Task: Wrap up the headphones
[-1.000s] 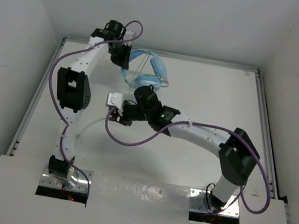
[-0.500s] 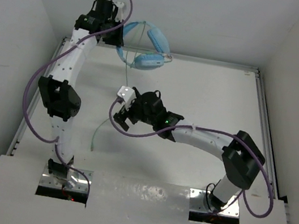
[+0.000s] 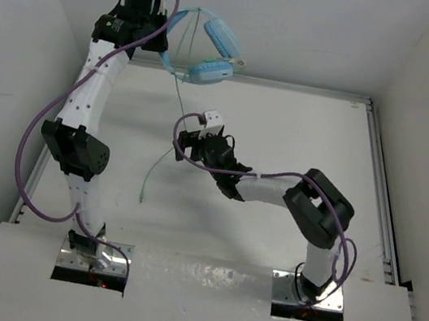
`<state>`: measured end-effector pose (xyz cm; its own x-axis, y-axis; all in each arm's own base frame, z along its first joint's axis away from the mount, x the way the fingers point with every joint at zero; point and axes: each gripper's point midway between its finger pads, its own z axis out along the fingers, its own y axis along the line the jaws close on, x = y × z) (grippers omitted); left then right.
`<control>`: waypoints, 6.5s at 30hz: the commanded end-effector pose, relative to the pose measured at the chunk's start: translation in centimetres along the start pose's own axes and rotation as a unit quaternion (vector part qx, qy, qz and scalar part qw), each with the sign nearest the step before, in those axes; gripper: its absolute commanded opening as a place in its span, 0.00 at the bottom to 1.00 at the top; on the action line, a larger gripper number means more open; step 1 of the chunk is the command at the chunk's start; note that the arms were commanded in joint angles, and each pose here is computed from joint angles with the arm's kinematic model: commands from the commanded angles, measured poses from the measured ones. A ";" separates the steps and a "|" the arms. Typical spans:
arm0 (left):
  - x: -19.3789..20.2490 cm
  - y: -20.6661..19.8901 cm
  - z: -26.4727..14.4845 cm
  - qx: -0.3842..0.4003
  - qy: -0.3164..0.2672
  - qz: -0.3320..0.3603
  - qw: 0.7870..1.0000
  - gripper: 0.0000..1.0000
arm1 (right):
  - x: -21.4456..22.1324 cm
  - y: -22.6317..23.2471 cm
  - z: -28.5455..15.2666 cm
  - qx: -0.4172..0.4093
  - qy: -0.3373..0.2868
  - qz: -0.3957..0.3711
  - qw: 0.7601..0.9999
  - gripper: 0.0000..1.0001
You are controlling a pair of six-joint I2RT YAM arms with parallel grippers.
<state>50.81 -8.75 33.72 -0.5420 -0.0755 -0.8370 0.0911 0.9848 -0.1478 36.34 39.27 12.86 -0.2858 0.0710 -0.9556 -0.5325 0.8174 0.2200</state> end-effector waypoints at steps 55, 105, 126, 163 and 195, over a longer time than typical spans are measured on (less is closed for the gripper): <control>14.8 -4.5 -1.2 0.142 0.185 0.426 0.874 0.00 | -20.1 -19.9 -6.2 0.128 -0.120 -0.130 0.976 0.00; 19.3 -6.1 -2.3 0.172 0.237 0.426 0.856 0.00 | -3.3 -27.2 -13.6 0.355 0.175 0.127 0.909 0.72; 19.5 -7.0 -2.5 0.187 0.233 0.415 0.859 0.00 | 8.2 -25.2 -14.6 0.390 0.276 0.218 0.851 0.58; 22.7 -6.2 -2.3 0.178 0.271 0.433 0.841 0.00 | -20.1 -39.9 -14.3 0.469 -0.082 0.191 0.858 0.00; 25.7 -7.8 6.5 0.224 0.368 0.199 0.880 0.00 | -26.6 8.0 -11.9 -0.267 -0.149 0.054 0.951 0.00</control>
<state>41.28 -18.77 8.37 -0.7253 0.6156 -0.3080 0.6790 0.7136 -0.1726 34.77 33.59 36.13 -0.2569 0.2846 -0.9236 -0.6903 0.6148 0.3815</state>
